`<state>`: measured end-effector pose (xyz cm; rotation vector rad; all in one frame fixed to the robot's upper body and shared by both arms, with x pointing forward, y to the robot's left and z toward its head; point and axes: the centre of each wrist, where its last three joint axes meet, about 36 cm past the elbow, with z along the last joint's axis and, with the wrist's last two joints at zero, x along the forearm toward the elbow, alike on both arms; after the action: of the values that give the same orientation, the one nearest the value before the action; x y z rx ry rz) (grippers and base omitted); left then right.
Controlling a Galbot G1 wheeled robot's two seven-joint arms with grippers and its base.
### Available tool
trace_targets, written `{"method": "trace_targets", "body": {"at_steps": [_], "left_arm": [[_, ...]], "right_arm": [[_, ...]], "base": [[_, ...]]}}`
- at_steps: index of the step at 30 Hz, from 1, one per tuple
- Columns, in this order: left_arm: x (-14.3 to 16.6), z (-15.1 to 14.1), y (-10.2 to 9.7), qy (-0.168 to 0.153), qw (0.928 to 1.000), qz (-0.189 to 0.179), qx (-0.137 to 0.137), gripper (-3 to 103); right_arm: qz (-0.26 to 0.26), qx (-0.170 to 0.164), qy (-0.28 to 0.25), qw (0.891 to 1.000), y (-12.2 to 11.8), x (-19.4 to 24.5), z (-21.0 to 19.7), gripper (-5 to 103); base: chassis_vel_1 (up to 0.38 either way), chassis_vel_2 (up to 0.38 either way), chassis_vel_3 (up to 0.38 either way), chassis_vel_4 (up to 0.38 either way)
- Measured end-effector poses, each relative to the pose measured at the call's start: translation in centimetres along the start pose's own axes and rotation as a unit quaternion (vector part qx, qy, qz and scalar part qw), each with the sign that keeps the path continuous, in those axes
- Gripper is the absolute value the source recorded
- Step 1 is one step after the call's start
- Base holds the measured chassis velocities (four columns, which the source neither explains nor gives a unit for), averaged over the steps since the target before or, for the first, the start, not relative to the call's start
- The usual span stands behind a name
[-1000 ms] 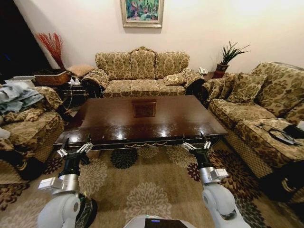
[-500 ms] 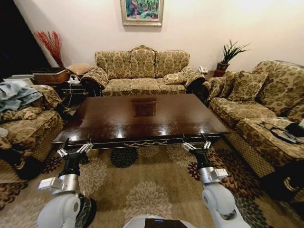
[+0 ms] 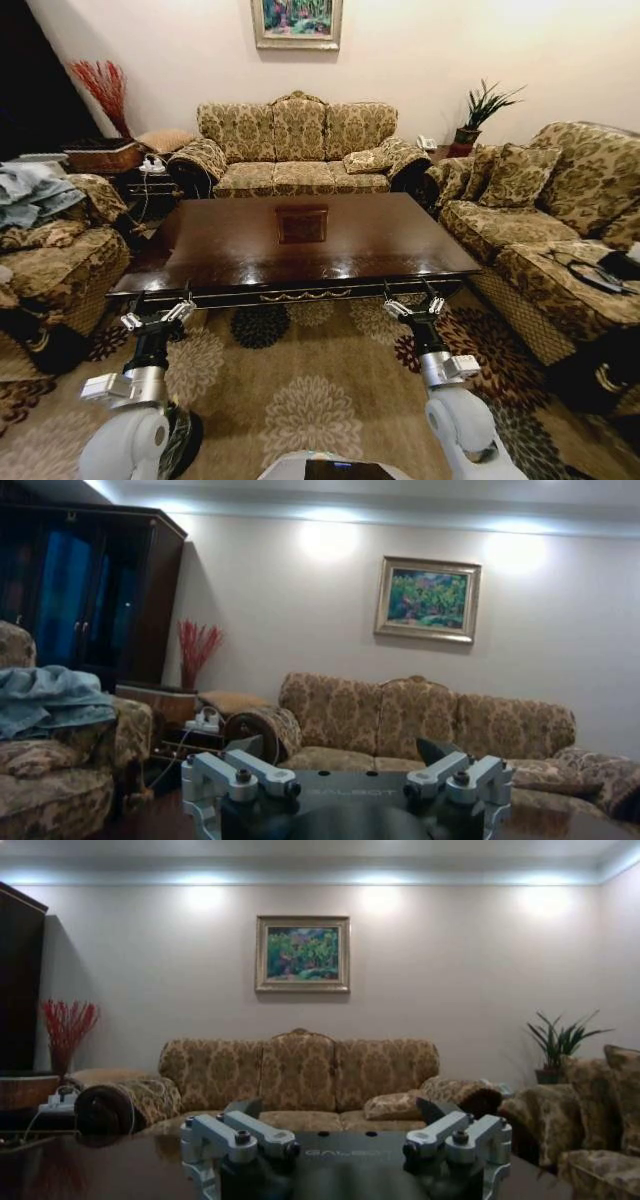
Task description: Move to the front of the table and place the trash on the table into the trash bin.
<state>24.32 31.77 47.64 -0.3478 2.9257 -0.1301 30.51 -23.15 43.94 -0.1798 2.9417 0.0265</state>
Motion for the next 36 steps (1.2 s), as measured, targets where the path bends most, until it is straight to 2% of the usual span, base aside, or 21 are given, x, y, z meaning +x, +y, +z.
{"method": "trace_targets", "body": {"at_steps": [11, 36], "left_arm": [[0.02, 0.01, 0.01, 0.000, 1.0000, 0.000, 0.000, 100], [0.00, 0.00, 0.00, 0.000, 1.0000, 0.000, 0.000, 100]], "right_arm": [[0.000, 0.000, 0.000, 1.000, 0.00, 0.02, 0.01, 100], [0.000, 0.000, 0.000, 1.000, 0.00, 0.00, 0.00, 100]], "base": [[0.186, -0.171, -0.155, 0.186], [0.041, 0.058, 0.055, 0.042]]}}
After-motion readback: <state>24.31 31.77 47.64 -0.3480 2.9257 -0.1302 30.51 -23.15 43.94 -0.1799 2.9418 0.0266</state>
